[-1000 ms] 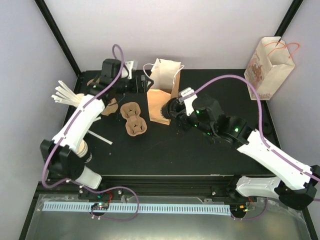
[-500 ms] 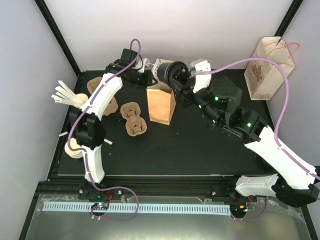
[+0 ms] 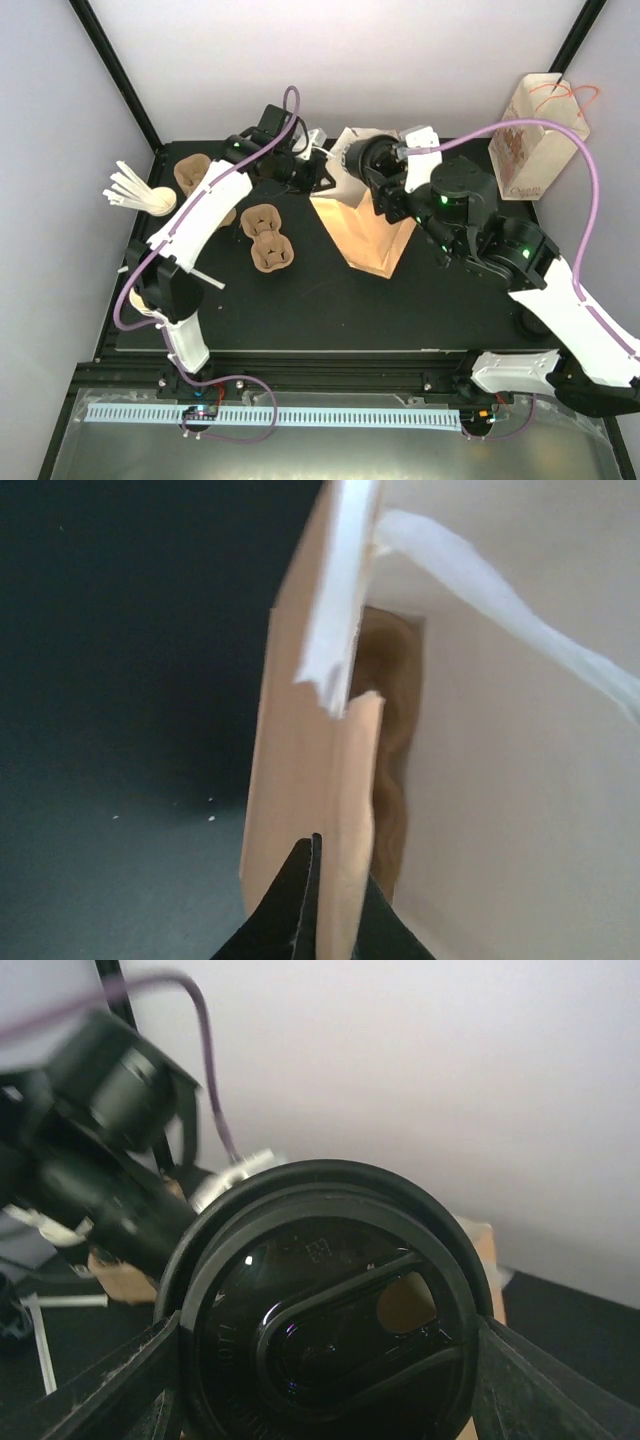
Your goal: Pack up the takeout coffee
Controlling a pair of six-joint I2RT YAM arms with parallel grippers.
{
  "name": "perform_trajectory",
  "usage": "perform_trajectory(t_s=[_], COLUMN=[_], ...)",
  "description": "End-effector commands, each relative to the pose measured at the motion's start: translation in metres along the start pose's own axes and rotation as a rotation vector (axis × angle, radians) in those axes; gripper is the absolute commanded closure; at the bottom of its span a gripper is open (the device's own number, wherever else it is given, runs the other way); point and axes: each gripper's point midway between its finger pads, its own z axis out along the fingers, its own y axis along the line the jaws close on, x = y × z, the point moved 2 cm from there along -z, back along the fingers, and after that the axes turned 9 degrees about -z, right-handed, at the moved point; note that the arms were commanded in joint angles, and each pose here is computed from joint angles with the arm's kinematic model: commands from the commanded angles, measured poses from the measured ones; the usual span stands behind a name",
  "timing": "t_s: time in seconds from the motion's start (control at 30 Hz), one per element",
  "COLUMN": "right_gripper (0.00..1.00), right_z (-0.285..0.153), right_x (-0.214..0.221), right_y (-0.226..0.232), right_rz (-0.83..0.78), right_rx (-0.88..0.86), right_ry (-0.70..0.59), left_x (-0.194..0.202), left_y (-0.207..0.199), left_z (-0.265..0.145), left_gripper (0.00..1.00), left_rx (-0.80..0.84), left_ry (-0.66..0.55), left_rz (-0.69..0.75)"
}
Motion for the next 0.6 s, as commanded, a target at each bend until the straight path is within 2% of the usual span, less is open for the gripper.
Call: perform_trajectory(t_s=[0.0,0.13,0.37,0.47,0.57], right_gripper=[0.38,0.38,0.41,0.41,0.41], right_z=[-0.028,-0.043,-0.071,-0.071,-0.060], right_x=[0.027,0.037,0.029,0.027,0.035], right_y=[-0.020,-0.025,-0.038,-0.040,-0.034], right_rz=[-0.022,-0.030,-0.020,-0.038,-0.075], right_rx=[0.052,0.029,0.025,0.038,0.029], right_ry=[0.077,0.110,0.063,0.052,0.097], left_x=[0.009,0.026,0.052,0.063,0.076], left_y=[-0.002,0.006,0.009,0.008,0.005], left_z=[-0.028,-0.030,-0.025,-0.023,-0.021], left_gripper=[0.98,0.98,0.98,0.98,0.99], left_rx=[-0.042,-0.152,-0.331,-0.369,-0.421], left_ry=[-0.019,0.003,0.043,0.054,0.055], left_rz=[0.114,0.254,0.465,0.517,0.599])
